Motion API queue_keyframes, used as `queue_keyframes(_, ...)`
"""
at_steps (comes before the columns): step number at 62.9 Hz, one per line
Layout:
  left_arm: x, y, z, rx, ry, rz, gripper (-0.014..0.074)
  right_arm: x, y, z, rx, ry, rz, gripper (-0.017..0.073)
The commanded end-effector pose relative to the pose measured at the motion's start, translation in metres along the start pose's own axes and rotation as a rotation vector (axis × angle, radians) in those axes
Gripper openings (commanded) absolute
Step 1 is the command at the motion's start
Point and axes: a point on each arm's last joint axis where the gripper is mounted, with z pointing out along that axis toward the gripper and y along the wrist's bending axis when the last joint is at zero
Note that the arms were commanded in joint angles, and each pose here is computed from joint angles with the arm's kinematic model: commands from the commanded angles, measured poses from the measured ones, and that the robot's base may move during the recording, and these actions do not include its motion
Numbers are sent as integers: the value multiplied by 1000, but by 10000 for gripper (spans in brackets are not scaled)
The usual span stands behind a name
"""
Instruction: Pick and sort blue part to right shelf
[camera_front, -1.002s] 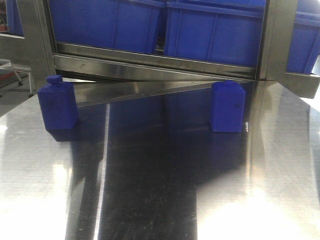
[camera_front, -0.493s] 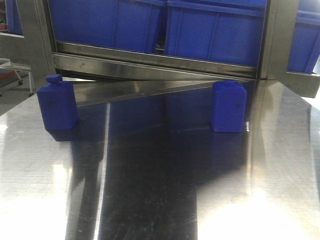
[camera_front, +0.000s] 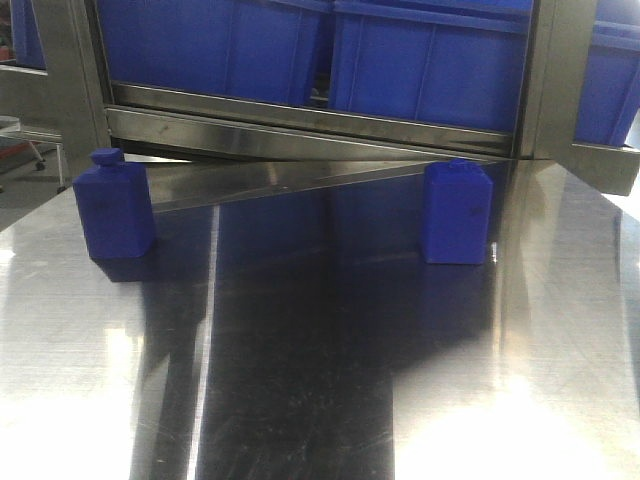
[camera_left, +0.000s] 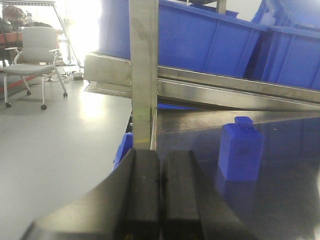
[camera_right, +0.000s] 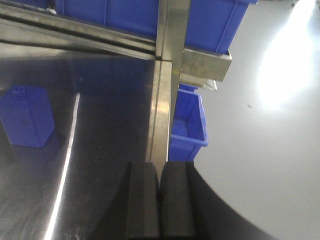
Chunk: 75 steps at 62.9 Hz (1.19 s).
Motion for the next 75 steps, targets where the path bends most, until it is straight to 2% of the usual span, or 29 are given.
queue_keyframes(1, -1, 1, -1, -2, -81, -20, 123, -28, 0, 3, -3, -110, 7, 48)
queue_keyframes(13, -1, 1, -1, -2, -81, -20, 123, -52, 3, 21, -44, 21, 6, 48)
queue_keyframes(23, -1, 1, -1, -2, -81, -20, 123, -62, 12, 49, -90, 199, 18, 63)
queue_keyframes(30, -1, 1, -1, -2, -81, -20, 123, -63, 19, 73, -109, 300, 14, 204)
queue_keyframes(37, -1, 1, -1, -2, -81, -20, 123, -65, 26, 96, -123, 372, -9, 465)
queue_keyframes(41, -1, 1, -1, -2, -81, -20, 123, -69, 32, 105, -129, 398, -6, 570)
queue_keyframes(44, -1, 1, -1, -2, -81, -20, 123, -73, 37, 113, -129, 428, 17, 631)
queue_keyframes(56, -1, 1, -1, -2, -81, -20, 123, -88, 56, 138, -84, 645, 123, 613)
queue_keyframes(75, -1, 1, -1, -2, -81, -20, 123, -123, 87, 175, -32, 872, 116, 613)
